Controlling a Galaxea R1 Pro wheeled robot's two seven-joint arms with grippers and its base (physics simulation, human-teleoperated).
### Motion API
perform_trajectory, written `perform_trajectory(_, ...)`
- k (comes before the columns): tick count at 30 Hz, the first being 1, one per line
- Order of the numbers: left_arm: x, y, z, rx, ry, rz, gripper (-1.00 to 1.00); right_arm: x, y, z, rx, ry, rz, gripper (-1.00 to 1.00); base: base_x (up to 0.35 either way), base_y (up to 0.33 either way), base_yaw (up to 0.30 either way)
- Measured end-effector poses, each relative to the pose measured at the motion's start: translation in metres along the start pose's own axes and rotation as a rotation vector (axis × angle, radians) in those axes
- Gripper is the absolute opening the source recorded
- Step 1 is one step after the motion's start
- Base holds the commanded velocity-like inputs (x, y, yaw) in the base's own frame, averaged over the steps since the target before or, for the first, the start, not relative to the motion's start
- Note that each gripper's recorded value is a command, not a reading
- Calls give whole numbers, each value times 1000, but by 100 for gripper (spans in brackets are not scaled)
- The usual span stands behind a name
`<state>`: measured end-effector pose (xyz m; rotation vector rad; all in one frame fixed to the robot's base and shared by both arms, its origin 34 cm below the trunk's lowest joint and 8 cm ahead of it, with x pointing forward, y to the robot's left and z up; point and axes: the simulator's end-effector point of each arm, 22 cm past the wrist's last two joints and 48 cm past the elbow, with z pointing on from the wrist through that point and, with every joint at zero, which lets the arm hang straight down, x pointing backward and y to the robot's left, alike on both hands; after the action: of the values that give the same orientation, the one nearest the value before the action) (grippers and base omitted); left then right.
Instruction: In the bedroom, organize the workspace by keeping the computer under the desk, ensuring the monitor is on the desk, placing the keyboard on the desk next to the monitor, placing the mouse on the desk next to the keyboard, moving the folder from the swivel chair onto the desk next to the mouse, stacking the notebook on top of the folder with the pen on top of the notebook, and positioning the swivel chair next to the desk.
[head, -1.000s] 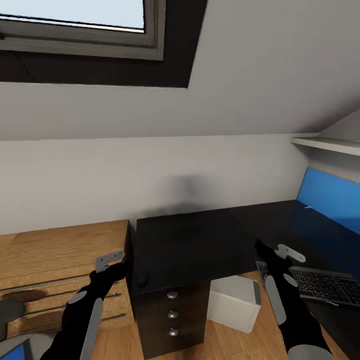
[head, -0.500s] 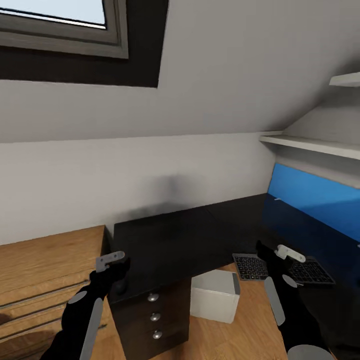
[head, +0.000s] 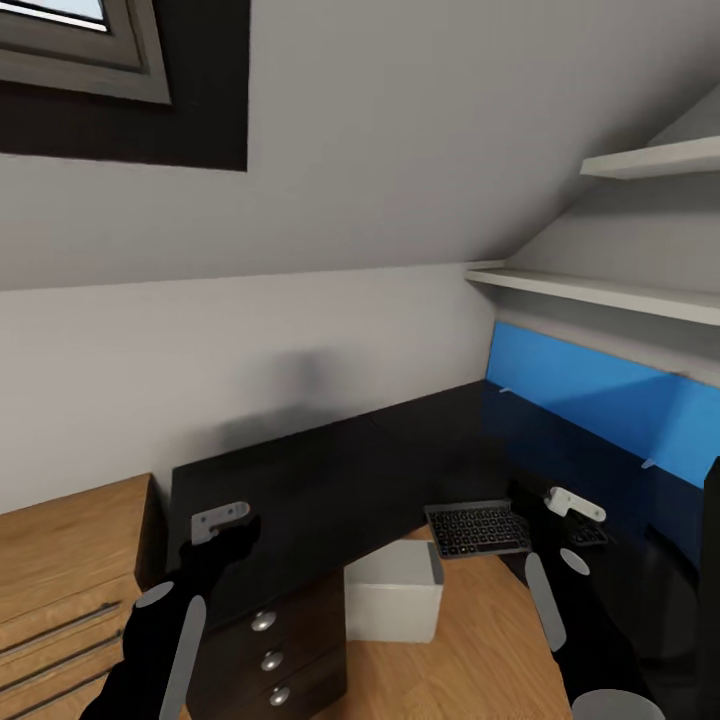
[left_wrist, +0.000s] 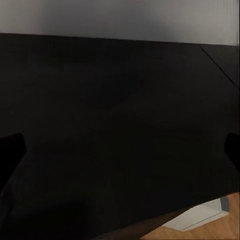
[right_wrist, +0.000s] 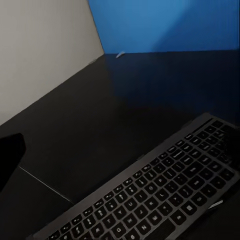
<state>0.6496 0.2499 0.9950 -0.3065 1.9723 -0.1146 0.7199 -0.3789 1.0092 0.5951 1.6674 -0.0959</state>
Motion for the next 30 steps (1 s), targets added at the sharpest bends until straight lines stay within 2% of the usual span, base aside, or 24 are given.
perform_trajectory(6, -1, 0, 0, 0, -1, 0, 100, -2, 6, -1, -12, -11, -2, 100, 1, 0, -124)
perform_trajectory(10, -1, 0, 0, 0, -1, 0, 100, -13, 12, -2, -22, -63, 4, 100, 0, 0, -22)
perform_trajectory(19, -1, 0, 0, 0, -1, 0, 100, -18, 20, -4, -36, -85, 7, 100, 0, 0, -4)
perform_trajectory(24, -1, 0, 0, 0, -1, 0, 100, -20, 35, -8, -63, -95, 2, 100, 0, 0, 0)
perform_trajectory(25, 0, 0, 0, 0, 0, 0, 100, -22, 48, -12, -83, -100, 8, 100, 0, 0, 0)
perform_trajectory(30, -1, 0, 0, 0, 0, 0, 100, -22, 57, -15, -89, -101, 19, 100, 0, 0, 0)
